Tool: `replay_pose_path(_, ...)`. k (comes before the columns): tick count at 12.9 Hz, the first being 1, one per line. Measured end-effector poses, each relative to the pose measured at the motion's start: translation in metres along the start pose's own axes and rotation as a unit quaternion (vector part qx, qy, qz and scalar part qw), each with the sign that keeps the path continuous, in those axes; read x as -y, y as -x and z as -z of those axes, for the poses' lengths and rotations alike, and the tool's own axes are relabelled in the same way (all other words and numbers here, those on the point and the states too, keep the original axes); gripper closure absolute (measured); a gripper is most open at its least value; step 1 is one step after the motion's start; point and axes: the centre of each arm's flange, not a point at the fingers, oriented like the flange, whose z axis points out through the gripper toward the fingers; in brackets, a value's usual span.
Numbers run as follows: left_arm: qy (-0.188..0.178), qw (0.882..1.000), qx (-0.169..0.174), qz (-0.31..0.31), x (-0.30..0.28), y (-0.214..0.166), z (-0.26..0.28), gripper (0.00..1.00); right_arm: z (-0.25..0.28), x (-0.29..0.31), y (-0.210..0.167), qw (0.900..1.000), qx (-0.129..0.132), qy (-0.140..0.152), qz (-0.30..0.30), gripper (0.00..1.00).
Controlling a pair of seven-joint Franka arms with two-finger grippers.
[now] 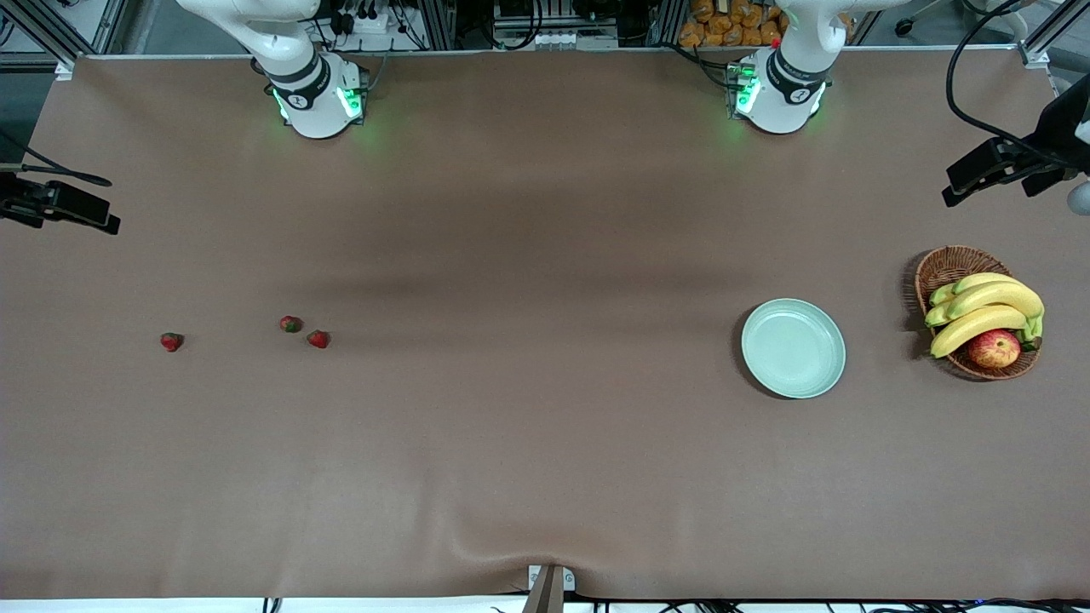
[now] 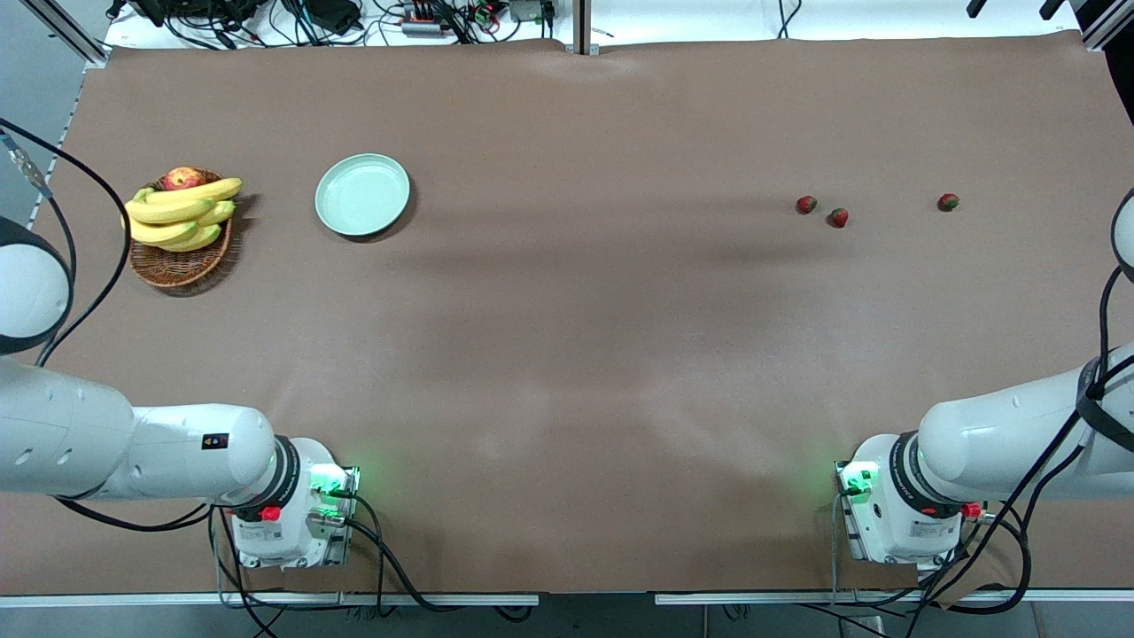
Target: Collect all strawberries into plate
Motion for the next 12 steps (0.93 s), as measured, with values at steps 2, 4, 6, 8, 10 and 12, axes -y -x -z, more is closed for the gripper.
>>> replay_pose_path(2, 0.0, 1.0, 0.001, -0.002, -0.002, 0.0, -0.001, 0.0, 0.0, 0.0, 0.0, 1.0, 0.001, 0.0, 0.0, 0.0)
replay_pose_path(4, 0.0, 1.0, 0.001, -0.002, -0.002, 0.0, -0.001, 0.0, -0.002, 0.0, 0.002, 1.0, 0.01, 0.0, 0.0, 0.0)
replay_pose_path(6, -0.003, 1.0, 0.0, -0.002, -0.002, 0.0, -0.001, 0.0, -0.002, 0.0, 0.003, 1.0, 0.012, 0.001, -0.001, 0.0)
replay_pose_path(8, -0.004, 1.0, 0.0, -0.011, -0.002, 0.0, -0.001, 0.0, -0.002, 0.0, 0.003, 1.0, 0.012, 0.001, -0.001, 0.0)
replay_pose_path(10, -0.005, 1.0, 0.006, -0.016, -0.002, 0.001, -0.003, 0.0, -0.002, -0.003, 0.002, 1.0, 0.01, 0.001, -0.003, 0.0)
replay_pose_path(12, -0.007, 1.0, 0.012, -0.016, -0.002, 0.001, -0.007, 0.0, -0.008, -0.011, -0.01, 1.0, -0.008, 0.001, -0.012, 0.0)
